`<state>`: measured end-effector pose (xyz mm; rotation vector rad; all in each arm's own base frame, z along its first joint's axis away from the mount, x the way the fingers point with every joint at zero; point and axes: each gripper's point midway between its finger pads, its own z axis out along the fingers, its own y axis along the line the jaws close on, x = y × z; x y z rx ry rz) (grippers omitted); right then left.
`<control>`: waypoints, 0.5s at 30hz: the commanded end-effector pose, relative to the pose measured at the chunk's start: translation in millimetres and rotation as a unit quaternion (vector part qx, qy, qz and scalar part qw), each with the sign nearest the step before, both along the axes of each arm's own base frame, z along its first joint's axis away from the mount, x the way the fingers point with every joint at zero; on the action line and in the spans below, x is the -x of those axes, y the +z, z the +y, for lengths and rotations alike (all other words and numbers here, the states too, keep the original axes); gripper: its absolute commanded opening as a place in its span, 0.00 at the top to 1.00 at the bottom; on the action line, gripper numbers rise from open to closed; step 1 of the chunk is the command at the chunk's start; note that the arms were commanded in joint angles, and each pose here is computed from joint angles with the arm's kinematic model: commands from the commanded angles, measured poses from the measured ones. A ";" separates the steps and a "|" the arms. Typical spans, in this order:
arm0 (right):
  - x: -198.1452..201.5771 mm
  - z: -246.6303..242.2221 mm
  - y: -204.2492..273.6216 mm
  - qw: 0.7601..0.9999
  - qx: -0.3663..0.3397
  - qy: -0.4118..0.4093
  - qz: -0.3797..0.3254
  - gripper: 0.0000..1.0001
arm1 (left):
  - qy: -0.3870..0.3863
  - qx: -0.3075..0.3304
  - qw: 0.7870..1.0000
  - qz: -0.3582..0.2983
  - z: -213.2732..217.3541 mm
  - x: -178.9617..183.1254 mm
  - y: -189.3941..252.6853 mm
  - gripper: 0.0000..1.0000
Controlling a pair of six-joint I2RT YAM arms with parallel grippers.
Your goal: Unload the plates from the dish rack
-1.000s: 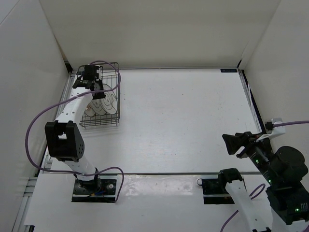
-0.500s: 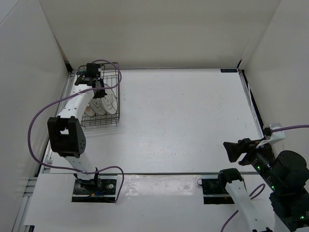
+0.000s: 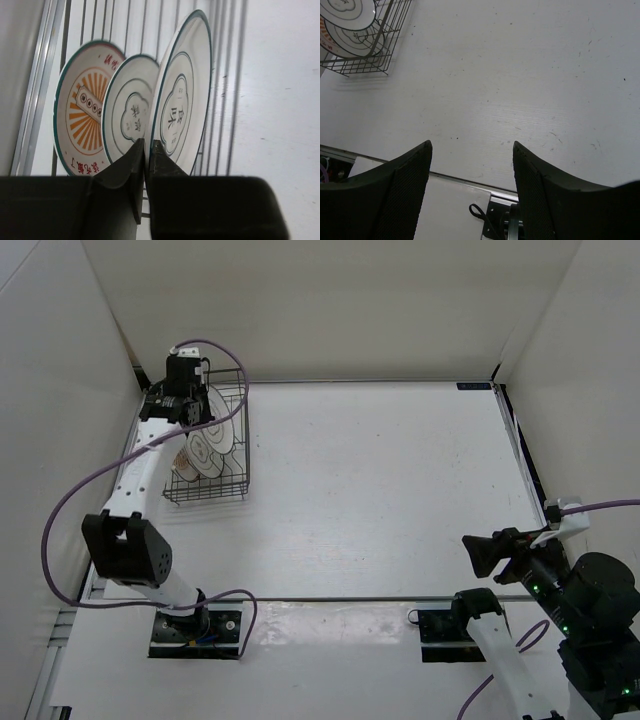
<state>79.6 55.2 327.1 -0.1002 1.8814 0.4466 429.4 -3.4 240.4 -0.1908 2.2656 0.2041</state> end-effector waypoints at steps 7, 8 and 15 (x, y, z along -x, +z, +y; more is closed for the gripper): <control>14.7 -8.3 1.1 1.000 0.000 -0.017 0.002 0.30 | -0.050 0.050 0.979 -0.193 -36.6 35.9 132.7 0.93; 17.1 -10.6 3.2 1.000 -0.001 -0.023 -0.001 0.30 | -0.074 0.074 0.975 -0.194 -50.8 39.7 134.0 0.93; 45.1 -15.6 1.0 0.999 -0.012 -0.032 0.036 0.31 | -0.210 0.229 0.939 -0.151 -150.3 79.0 99.9 0.96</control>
